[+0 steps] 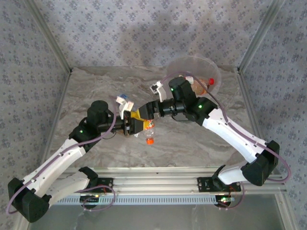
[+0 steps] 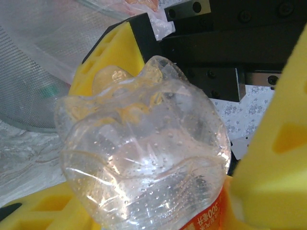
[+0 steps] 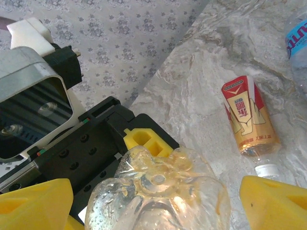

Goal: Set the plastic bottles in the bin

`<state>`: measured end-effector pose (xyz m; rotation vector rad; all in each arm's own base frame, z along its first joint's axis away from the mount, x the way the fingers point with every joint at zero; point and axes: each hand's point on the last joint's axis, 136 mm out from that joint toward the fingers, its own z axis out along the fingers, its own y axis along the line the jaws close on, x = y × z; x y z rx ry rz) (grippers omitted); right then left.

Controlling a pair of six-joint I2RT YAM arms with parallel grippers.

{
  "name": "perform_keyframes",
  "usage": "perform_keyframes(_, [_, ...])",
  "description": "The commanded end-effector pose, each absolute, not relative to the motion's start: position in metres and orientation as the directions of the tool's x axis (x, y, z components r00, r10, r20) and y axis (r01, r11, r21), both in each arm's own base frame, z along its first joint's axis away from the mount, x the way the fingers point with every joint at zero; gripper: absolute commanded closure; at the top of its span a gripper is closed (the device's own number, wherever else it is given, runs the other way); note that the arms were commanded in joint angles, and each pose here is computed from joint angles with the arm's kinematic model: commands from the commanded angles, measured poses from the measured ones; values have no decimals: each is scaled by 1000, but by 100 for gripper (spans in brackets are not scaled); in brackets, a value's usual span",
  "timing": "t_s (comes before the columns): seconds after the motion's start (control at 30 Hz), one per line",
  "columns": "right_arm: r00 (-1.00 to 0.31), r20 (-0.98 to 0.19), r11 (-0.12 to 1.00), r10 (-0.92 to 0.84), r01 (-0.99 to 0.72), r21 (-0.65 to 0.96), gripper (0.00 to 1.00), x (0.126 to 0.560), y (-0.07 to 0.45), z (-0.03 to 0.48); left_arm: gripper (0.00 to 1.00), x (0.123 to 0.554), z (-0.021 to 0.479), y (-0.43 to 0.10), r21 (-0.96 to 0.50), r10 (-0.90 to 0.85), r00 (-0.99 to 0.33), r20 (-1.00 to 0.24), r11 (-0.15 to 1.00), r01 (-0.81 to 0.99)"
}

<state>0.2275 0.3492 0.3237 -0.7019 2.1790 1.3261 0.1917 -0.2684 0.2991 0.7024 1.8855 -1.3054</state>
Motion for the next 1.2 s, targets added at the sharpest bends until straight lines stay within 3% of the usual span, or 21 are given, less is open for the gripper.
perform_keyframes(0.0, [-736,-649,351,-194,-670,654,9,222,357,331,45,192,320,-271,-504,16,-536,-844,318,803])
perform_keyframes(0.47, [-742,-645,368,-185,-661,655,34,223,355,333,44,195,318,-273,-497,25,-538,-843,347,795])
perform_keyframes(0.9, [-725,-672,454,-151,-654,605,44,235,344,336,38,200,317,-277,-533,27,-580,-814,365,764])
perform_keyframes(1.17, [-720,-684,532,-116,-627,569,47,246,334,336,21,198,317,-276,-548,36,-599,-800,366,753])
